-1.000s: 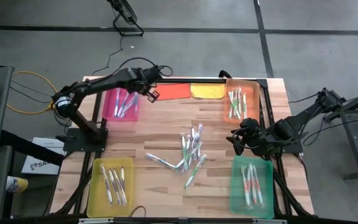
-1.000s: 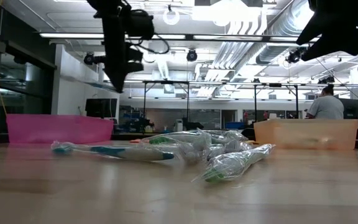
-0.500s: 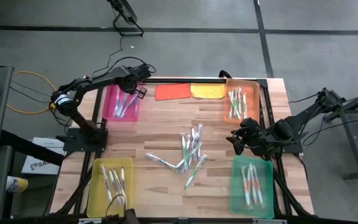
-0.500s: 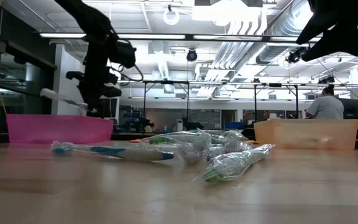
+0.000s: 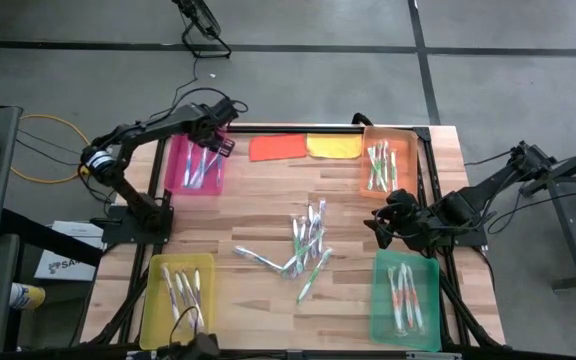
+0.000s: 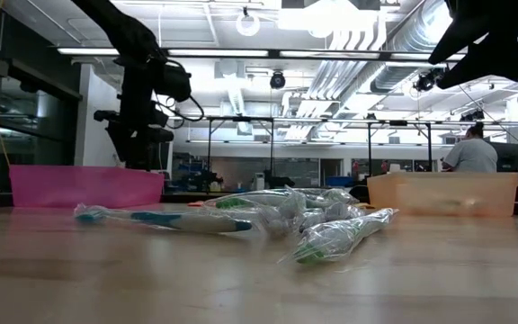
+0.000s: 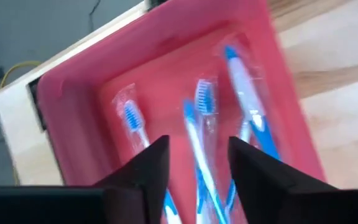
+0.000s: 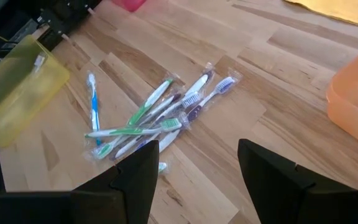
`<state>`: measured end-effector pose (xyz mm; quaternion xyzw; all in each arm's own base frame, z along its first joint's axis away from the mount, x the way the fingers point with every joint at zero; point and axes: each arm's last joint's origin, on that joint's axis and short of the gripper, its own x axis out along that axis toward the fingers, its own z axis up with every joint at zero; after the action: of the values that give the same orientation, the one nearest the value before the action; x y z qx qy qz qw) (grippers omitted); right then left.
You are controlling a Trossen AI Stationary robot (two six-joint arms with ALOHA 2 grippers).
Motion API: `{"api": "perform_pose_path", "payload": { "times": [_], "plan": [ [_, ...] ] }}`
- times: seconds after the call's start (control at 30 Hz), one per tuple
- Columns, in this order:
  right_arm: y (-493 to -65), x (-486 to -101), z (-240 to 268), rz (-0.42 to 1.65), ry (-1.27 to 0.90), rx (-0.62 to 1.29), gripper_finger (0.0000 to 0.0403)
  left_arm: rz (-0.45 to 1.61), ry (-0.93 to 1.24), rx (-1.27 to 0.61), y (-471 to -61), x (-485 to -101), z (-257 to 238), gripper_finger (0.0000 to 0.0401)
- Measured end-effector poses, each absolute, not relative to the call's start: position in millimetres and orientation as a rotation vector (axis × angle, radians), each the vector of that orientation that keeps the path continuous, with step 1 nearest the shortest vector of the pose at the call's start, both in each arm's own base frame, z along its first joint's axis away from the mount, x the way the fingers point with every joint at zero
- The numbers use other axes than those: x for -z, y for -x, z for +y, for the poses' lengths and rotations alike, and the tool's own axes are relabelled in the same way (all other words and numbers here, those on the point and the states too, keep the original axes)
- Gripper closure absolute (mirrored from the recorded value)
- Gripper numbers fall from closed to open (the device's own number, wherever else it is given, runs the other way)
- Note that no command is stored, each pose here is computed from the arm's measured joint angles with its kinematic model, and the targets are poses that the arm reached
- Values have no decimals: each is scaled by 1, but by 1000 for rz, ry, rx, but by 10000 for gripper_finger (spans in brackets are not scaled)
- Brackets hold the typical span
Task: Pick & Place Toothbrushes
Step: Put the blue toothbrush into the red bin
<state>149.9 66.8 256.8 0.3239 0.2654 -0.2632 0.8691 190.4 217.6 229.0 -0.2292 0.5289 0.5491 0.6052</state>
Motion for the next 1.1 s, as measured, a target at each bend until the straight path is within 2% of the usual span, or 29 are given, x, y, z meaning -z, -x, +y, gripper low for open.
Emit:
{"api": "perform_pose_path", "payload": {
  "times": [0.13, 0.3, 0.53, 0.77, 0.9, 1.1],
  "plan": [
    [-150, -257, 67, 556, -678, 550, 190, 1217, 500, -1176, -193, -235, 215, 211],
    [-150, -257, 67, 560, -679, 547, 190, 1181, 425, -1017, -195, -253, 202, 204],
    [-150, -257, 67, 565, -655, 540, 190, 1214, 140, -450, -216, -269, 158, 203],
    [-150, -257, 67, 570, -632, 532, 190, 1227, -116, -31, -245, -268, 97, 203],
    [-150, -257, 67, 570, -628, 531, 190, 1204, -221, 89, -258, -269, 61, 203],
    [-150, -257, 67, 570, -628, 530, 190, 1167, -264, 125, -274, -265, 13, 203]
  ]
}}
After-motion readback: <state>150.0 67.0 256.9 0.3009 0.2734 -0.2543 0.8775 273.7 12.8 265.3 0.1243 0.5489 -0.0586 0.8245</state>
